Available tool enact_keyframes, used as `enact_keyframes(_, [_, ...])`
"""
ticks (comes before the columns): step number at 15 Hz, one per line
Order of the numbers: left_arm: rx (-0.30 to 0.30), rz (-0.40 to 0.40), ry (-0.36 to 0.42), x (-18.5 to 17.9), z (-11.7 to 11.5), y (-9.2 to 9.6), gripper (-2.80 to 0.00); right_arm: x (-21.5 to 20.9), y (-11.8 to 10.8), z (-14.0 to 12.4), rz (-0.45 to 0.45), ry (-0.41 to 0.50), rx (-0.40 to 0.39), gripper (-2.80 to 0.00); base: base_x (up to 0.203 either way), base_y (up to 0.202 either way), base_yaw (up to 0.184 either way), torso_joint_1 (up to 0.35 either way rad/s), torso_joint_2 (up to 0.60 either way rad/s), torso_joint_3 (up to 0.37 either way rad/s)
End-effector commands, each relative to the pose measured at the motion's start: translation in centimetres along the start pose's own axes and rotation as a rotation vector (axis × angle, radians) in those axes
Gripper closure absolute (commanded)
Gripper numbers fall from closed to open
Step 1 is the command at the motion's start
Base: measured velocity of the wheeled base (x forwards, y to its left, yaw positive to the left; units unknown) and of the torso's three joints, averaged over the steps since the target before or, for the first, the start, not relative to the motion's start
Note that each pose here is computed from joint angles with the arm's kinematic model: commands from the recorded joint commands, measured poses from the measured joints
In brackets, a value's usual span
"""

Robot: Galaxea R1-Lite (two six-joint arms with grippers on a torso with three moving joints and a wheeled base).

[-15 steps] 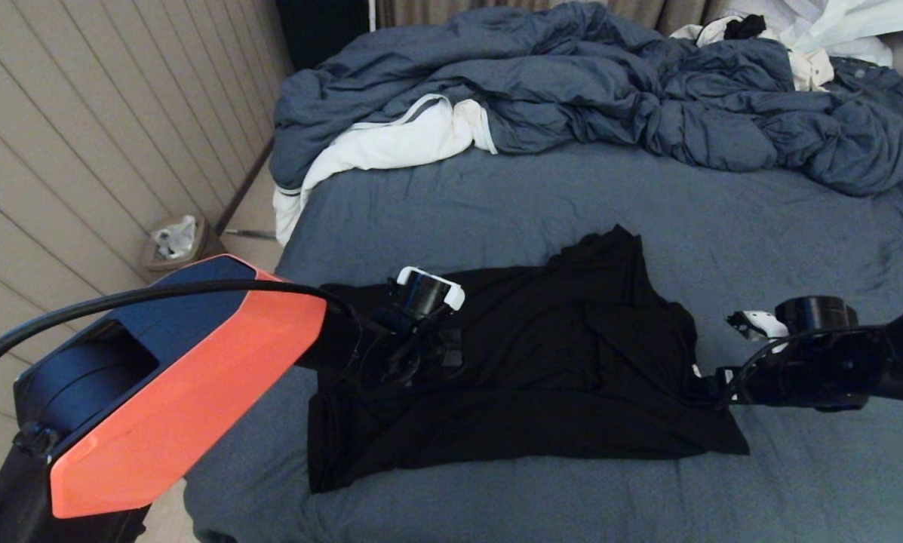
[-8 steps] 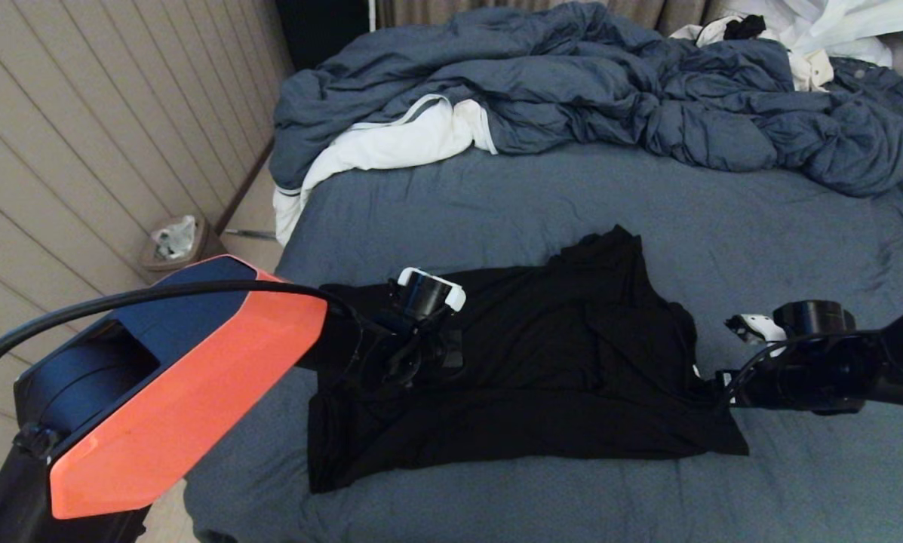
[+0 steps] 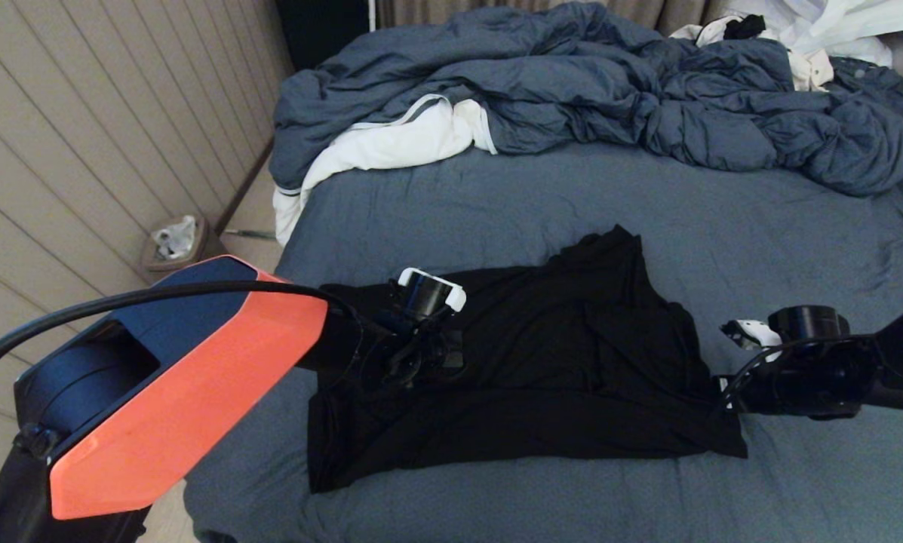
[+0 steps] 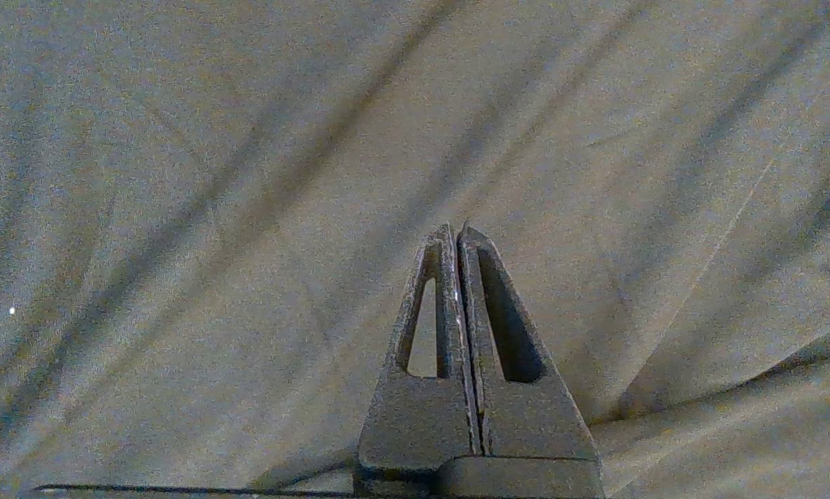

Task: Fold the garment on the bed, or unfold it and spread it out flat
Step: Unford the black T-shirt

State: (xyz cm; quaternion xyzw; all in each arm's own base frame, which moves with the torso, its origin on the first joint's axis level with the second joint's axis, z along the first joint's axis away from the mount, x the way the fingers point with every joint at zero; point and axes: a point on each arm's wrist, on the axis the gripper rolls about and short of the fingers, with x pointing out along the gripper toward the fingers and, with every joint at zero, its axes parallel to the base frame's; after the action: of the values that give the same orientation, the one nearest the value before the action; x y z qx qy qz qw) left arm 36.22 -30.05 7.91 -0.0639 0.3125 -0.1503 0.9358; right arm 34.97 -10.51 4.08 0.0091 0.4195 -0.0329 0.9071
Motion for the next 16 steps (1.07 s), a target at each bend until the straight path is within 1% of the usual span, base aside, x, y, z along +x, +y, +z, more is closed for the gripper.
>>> enact_keyframes(1, [-0.004, 0.001, -0.007, -0.1, 0.2, 0.0, 0.0, -0.1, 0.2, -0.1, 0.005, 0.001, -0.003, 0.0, 0.0, 0.0, 0.0, 0.0, 0.0, 0.0])
enact_keyframes(3, [-0.005, -0.003, -0.015, -0.4, 0.5, -0.1, 0.0, -0.4, 0.3, 0.0, 0.007, -0.002, 0.002, 0.0, 0.0, 0.0, 0.0, 0.0, 0.0, 0.0])
enact_keyframes(5, [-0.009, -0.004, -0.024, -0.6, 0.9, -0.1, 0.0, -2.1, 0.6, 0.2, 0.004, -0.026, -0.001, 0.0, 0.0, 0.0, 0.0, 0.0, 0.0, 0.0])
enact_keyframes(9, [-0.021, -0.008, -0.049, -1.4, 2.0, 0.2, 0.0, -6.1, 2.0, -2.9, 0.027, 0.024, -0.022, 0.0, 0.0, 0.0, 0.0, 0.0, 0.0, 0.0])
enact_keyframes(10, [-0.02, -0.004, -0.04, -1.4, 2.0, 0.2, 0.0, -7.0, 2.2, -3.5, 0.033, 0.038, -0.038, 0.0, 0.0, 0.0, 0.0, 0.0, 0.0, 0.0])
enact_keyframes(12, [-0.023, -0.002, -0.034, -1.6, 2.1, 0.3, 0.0, -8.9, 2.6, -4.5, 0.047, 0.098, -0.064, 0.0, 0.0, 0.0, 0.0, 0.0, 0.0, 0.0])
enact_keyframes(13, [-0.026, -0.002, -0.035, -1.6, 2.1, 0.3, 0.0, -9.6, 2.7, -5.0, 0.057, 0.143, -0.068, 0.0, 0.0, 0.0, 0.0, 0.0, 0.0, 0.0])
enact_keyframes(14, [-0.027, 0.0, -0.034, -1.6, 2.2, 0.4, 0.0, -10.0, 2.6, -5.5, 0.063, 0.185, -0.066, 0.0, 0.0, 0.0, 0.0, 0.0, 0.0, 0.0])
enact_keyframes(16, [-0.03, 0.0, -0.036, -1.6, 2.3, 0.5, 0.0, -10.0, 2.0, -6.1, 0.056, 0.212, -0.038, 0.0, 0.0, 0.0, 0.0, 0.0, 0.0, 0.0])
